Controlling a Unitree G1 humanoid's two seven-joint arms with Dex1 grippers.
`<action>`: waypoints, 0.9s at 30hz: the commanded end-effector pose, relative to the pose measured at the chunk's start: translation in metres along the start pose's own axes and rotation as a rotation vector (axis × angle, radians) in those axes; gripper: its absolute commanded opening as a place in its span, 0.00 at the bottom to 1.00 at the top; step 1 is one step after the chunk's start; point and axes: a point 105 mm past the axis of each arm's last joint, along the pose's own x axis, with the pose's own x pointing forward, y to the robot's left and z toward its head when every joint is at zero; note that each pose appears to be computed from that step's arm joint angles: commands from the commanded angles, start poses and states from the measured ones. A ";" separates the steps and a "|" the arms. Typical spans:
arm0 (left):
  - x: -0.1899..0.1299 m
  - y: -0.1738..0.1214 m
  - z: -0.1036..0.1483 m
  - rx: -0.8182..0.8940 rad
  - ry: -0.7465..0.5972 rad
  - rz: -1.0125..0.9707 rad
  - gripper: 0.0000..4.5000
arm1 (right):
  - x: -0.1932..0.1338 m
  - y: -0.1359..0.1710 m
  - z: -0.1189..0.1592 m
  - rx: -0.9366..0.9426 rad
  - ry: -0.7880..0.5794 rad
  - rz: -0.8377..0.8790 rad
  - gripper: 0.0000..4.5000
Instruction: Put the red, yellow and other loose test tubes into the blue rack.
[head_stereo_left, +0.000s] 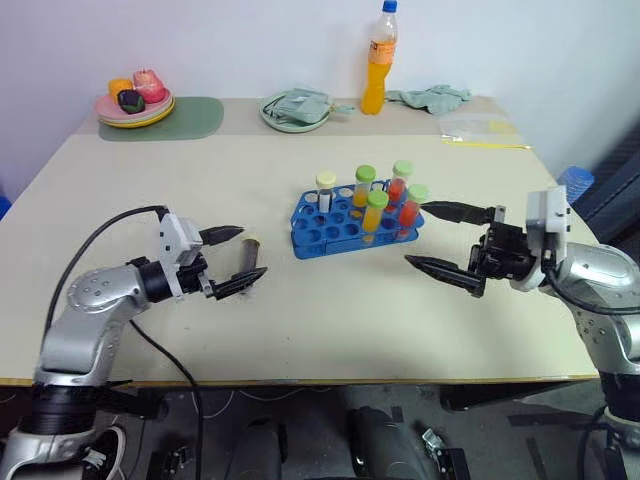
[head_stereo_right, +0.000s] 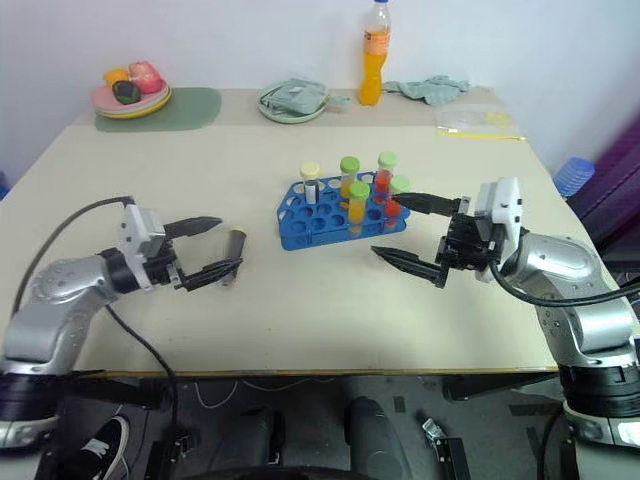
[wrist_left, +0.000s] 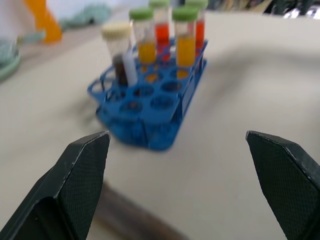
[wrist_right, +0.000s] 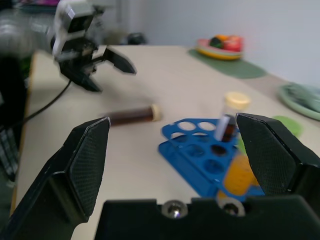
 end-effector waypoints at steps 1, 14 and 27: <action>-0.008 0.006 0.019 -0.006 0.018 0.088 1.00 | 0.008 0.001 0.007 -0.055 -0.028 0.029 0.99; 0.012 0.048 0.009 -0.295 0.609 0.366 1.00 | 0.024 0.012 0.013 -0.037 -0.102 0.004 0.99; 0.022 0.053 -0.035 -0.636 0.789 0.364 1.00 | 0.038 0.019 0.009 0.022 -0.129 -0.006 0.99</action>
